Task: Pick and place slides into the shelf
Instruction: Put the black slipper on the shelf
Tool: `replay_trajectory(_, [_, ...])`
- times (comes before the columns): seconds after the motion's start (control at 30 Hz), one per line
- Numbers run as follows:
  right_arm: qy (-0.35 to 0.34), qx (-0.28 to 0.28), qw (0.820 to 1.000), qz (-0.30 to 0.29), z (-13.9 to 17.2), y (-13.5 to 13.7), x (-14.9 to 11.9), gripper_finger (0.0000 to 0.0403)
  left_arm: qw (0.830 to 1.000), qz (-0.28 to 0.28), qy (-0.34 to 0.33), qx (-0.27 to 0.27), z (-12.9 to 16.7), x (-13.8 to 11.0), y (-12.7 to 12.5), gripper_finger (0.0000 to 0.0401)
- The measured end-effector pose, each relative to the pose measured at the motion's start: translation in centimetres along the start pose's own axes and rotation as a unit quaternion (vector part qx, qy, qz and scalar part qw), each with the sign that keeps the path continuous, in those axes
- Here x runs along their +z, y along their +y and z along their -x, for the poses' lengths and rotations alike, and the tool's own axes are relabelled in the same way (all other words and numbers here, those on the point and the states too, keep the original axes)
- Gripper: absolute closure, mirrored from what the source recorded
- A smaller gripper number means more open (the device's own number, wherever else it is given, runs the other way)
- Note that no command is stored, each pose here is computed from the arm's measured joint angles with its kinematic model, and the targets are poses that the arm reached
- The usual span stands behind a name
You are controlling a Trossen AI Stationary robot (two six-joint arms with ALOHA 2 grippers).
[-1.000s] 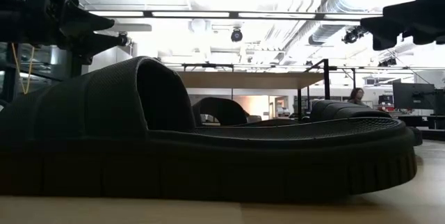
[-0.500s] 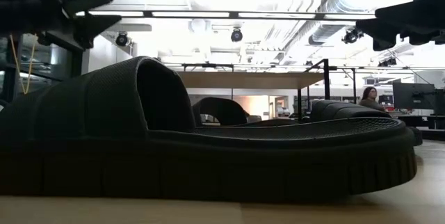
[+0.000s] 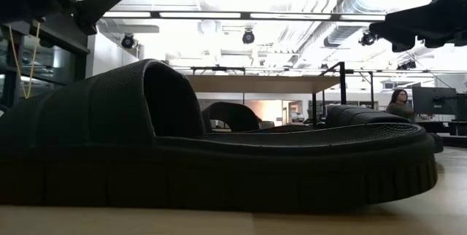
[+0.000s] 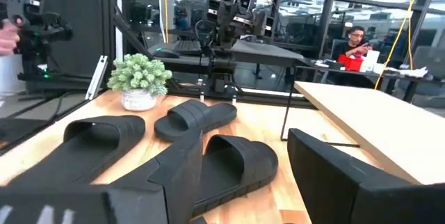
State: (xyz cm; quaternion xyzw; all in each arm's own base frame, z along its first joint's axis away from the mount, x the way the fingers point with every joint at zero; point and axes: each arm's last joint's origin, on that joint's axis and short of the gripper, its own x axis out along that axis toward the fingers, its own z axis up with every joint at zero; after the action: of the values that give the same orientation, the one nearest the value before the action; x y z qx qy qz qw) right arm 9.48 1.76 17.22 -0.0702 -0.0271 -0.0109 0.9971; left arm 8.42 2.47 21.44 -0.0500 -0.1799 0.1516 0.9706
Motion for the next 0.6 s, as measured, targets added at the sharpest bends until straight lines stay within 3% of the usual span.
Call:
replay_trajectory(0.3, [0.001, -0.03, 0.999, 0.042, 0.1, -0.3, 0.5, 0.0199, 1.0, 0.005, 0.009, -0.003, 0.0, 0.1, 0.0, 0.013])
replay_trajectory(0.6, [0.021, -0.056, 0.997, 0.057, 0.9, -1.2, 3.5, 0.0199, 1.0, 0.012, 0.004, -0.003, 0.0, 0.2, 0.0, 0.013])
